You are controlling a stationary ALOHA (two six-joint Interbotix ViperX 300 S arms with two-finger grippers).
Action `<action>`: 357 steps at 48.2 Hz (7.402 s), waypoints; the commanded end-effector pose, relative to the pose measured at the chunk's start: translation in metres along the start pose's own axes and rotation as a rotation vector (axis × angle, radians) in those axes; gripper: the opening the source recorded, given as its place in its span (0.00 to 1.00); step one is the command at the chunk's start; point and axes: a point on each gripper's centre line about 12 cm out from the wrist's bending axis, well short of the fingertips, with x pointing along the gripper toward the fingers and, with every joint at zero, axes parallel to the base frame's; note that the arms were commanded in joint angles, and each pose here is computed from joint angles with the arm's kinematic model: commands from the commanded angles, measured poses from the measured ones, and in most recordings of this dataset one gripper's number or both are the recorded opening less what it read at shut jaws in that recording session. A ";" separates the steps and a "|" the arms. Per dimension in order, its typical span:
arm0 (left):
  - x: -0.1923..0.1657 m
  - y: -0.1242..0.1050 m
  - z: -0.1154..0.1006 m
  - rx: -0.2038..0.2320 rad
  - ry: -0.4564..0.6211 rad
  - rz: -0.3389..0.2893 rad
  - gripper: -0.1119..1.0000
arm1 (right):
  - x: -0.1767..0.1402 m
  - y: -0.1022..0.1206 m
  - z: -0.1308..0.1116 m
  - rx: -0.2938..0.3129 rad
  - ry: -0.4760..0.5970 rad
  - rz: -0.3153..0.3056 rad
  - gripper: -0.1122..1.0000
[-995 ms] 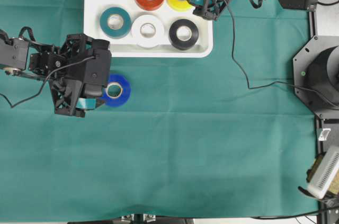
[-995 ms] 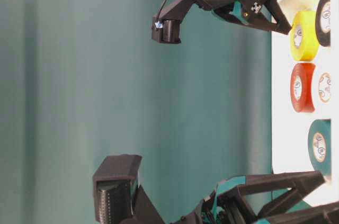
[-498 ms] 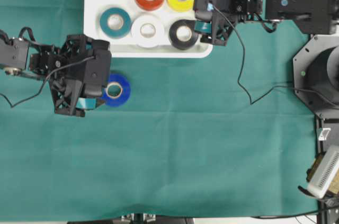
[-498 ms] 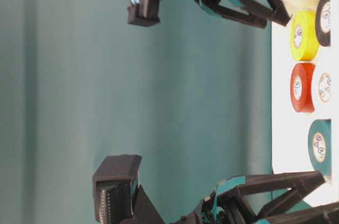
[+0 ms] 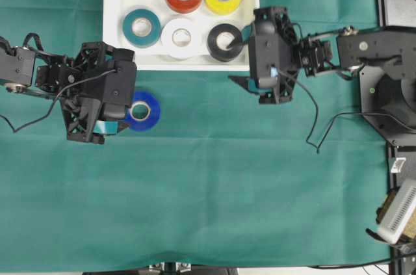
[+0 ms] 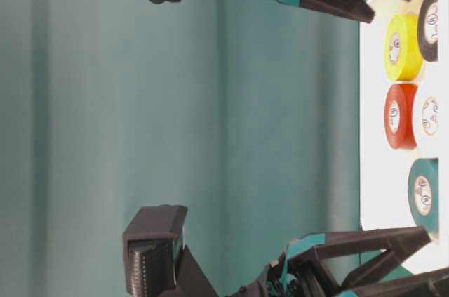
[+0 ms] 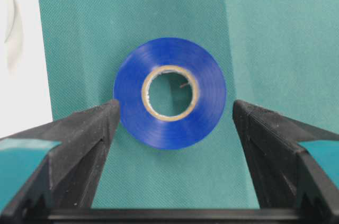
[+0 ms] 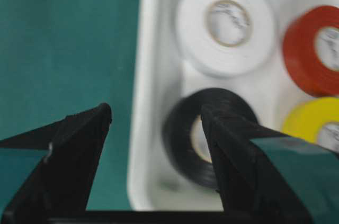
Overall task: Put the tape alternately from left to right into the white case.
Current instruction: 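Release the yellow roll and withdraw the right gripper from the tray, then lower the left gripper onto the blue tape roll and grasp it, then carry the blue roll into the tray's top-left corner, then release the blue roll and withdraw the left gripper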
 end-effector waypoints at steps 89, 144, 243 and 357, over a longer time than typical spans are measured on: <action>0.057 -0.026 -0.010 0.056 0.062 -0.042 0.47 | 0.002 0.020 0.006 -0.030 -0.039 0.060 0.76; 0.056 -0.021 -0.009 0.043 0.065 -0.034 0.07 | 0.003 0.021 0.008 -0.030 -0.051 0.066 0.76; -0.004 0.141 0.001 -0.040 0.017 0.239 0.07 | 0.002 0.023 0.007 -0.006 -0.057 0.075 0.76; -0.004 0.148 0.013 -0.007 -0.003 0.251 0.50 | 0.003 0.024 0.006 -0.006 -0.062 0.080 0.76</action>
